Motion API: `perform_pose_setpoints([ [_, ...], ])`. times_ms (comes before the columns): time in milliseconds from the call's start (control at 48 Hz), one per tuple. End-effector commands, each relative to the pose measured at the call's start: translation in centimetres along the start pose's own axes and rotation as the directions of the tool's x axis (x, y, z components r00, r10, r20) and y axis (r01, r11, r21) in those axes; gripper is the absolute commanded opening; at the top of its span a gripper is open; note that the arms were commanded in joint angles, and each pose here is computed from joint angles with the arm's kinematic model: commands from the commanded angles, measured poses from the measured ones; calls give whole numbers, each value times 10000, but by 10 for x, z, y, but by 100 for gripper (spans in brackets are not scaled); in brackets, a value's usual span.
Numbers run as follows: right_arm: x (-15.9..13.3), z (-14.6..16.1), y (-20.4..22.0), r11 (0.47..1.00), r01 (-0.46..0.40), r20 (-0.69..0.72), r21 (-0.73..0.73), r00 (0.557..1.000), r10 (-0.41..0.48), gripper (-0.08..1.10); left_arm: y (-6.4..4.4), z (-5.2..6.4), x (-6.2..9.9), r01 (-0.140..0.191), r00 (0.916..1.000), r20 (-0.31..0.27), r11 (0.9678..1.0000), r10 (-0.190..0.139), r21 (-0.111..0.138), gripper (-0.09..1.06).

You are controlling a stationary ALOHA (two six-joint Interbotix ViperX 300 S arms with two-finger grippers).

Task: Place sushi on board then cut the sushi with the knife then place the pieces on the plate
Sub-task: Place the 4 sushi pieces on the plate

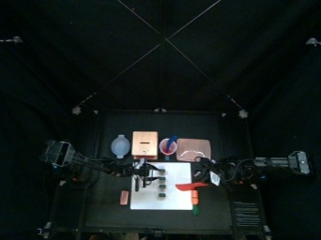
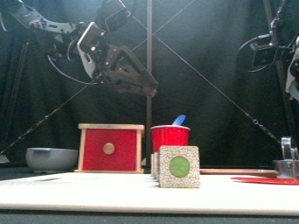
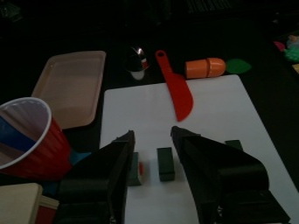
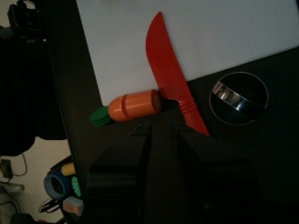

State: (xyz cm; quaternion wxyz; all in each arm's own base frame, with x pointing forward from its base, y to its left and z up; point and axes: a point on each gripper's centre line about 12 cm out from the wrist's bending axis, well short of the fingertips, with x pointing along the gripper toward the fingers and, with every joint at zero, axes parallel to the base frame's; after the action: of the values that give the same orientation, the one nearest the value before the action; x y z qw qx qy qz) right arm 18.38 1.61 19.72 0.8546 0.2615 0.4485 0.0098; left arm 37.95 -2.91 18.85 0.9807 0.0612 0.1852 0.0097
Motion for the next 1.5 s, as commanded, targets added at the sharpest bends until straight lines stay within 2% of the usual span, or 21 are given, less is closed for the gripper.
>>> perform_pose_setpoints([
  [21, -13, 23, 4, 9996, 159, 707, -234, 9974, -142, 65, 3, 11, -5, -153, 9987, 485, 9999, 156, -52, 78],
  [125, -17, 44, 2, 9976, 551, 1577, -426, 9863, -477, 66, 7, 12, -10, -373, 9959, 824, 9993, 378, -83, 78],
  [271, -14, 70, -2, 9876, 1277, 2518, -916, 9625, -1011, 69, 12, 7, -18, -767, 9898, 1193, 9969, 785, -197, 78],
  [375, -7, 87, -5, 9773, 1715, 2995, -1244, 9455, -1277, 76, 13, -1, -21, -877, 9905, 1030, 9956, 907, -332, 77],
  [479, 1, 100, -6, 9700, 1971, 3287, -1426, 9338, -1415, 85, 13, -9, -23, -891, 9923, 843, 9956, 911, -281, 77],
  [562, 10, 110, -8, 9654, 2140, 3453, -1491, 9261, -1520, 90, 18, -15, -25, -1031, 9917, 740, 9942, 1050, -294, 77],
  [688, 26, 123, -8, 9613, 2240, 3503, -1603, 9234, -1567, 91, 25, -25, -28, -1289, 9898, 554, 9909, 1310, -392, 77],
  [896, 70, 145, 0, 9454, 2321, 2935, -2289, 9424, -1603, 91, 27, -33, -35, -1364, 9896, 383, 9894, 1383, -489, 77],
  [917, 73, 148, 1, 9437, 2328, 2886, -2350, 9438, -1609, 91, 27, -33, -36, -1383, 9895, 355, 9890, 1403, -524, 77],
  [1062, 99, 162, 2, 9400, 2348, 2558, -2474, 9516, -1704, 91, 31, -38, -41, -1651, 9858, 120, 9805, 1673, -1061, 77],
  [1146, 110, 168, 1, 9397, 2357, 2431, -2476, 9540, -1753, 91, 33, -41, -44, -1761, 9841, 0, 9765, 1775, -1242, 77],
  [1271, 130, 174, -1, 9356, 2401, 2173, -2589, 9583, -1858, 91, 33, -43, -46, -1763, 9842, -44, 9768, 1771, -1213, 77],
  [1500, 148, 183, -7, 9319, 2507, 1977, -2620, 9591, -2024, 91, 33, -45, -46, -1765, 9842, -99, 9774, 1766, -1161, 77],
])
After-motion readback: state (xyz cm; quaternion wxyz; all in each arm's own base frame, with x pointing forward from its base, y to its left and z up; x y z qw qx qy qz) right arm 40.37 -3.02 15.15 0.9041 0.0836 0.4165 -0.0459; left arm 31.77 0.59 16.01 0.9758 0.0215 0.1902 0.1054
